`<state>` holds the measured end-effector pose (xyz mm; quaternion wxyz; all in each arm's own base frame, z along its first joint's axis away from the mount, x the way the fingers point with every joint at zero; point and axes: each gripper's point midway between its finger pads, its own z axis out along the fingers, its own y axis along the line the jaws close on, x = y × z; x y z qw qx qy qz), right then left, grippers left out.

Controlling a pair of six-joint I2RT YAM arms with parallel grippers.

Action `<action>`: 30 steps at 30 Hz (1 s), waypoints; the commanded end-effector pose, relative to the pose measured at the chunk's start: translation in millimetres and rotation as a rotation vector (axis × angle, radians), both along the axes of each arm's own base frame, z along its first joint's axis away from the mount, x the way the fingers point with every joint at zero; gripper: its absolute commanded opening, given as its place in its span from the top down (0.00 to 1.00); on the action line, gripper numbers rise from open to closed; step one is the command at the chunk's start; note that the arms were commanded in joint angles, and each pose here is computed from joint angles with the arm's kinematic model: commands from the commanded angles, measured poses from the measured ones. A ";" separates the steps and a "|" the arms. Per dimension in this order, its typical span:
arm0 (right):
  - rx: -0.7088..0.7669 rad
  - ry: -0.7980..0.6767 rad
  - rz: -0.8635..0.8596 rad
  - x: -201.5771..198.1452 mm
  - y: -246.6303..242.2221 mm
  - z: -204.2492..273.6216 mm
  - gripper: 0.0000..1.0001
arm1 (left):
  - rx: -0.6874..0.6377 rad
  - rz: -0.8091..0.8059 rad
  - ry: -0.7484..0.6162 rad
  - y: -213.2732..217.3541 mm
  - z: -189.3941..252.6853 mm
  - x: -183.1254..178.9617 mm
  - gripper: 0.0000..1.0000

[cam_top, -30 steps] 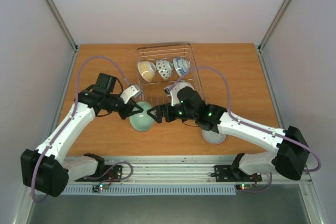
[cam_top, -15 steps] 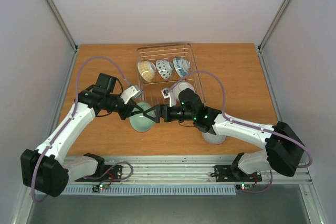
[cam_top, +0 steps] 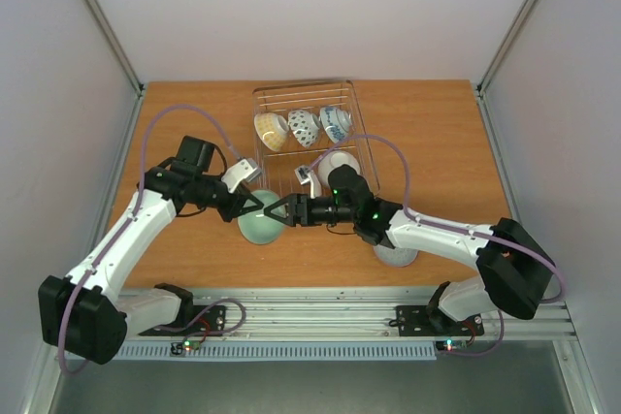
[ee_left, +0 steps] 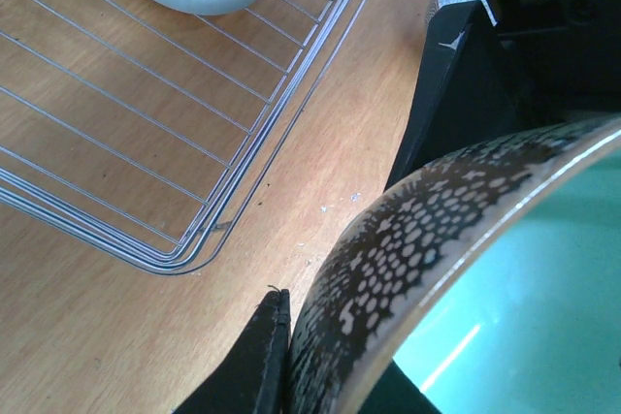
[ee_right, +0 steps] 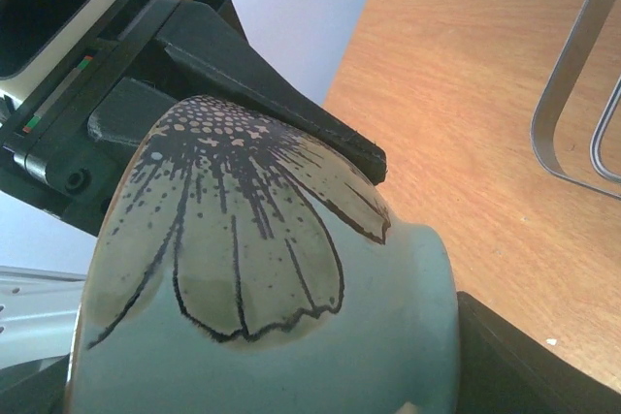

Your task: Load the bowls into the dish rack

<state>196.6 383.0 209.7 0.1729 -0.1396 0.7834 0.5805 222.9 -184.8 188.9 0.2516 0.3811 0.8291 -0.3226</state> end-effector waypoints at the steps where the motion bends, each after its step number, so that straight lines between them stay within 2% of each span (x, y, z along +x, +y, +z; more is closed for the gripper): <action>1: 0.085 -0.035 0.056 -6.9 5.2 21.2 0.73 | -0.067 -0.035 -0.047 -7.3 14.9 -0.1 1.00; 5: 0.067 -0.052 0.049 -5.2 4.4 21.4 0.96 | -0.055 -0.022 -0.054 -5.8 13.8 2.7 1.00; 6: 0.054 -0.059 0.044 -4.1 3.9 20.9 0.98 | -0.051 -0.017 -0.055 -5.3 13.0 3.5 0.97; 11: -0.054 -0.119 -0.022 6.9 -6.3 21.0 0.99 | -0.037 0.002 -0.063 -2.8 12.1 5.8 0.51; 16: -0.236 -0.224 -0.145 29.5 -28.8 26.4 0.99 | -0.008 0.038 -0.091 2.1 10.3 12.8 0.21; 18: -0.319 -0.277 -0.193 40.9 -38.5 30.0 0.99 | 0.019 0.069 -0.104 6.4 7.4 18.3 0.12; 22: -0.485 -0.344 -0.258 63.7 -49.7 30.5 0.99 | 0.045 0.104 -0.116 11.1 4.2 23.7 0.07; 30: -0.828 -0.474 -0.357 117.4 -60.2 20.6 0.99 | 0.052 0.108 -0.120 12.1 2.5 24.0 0.05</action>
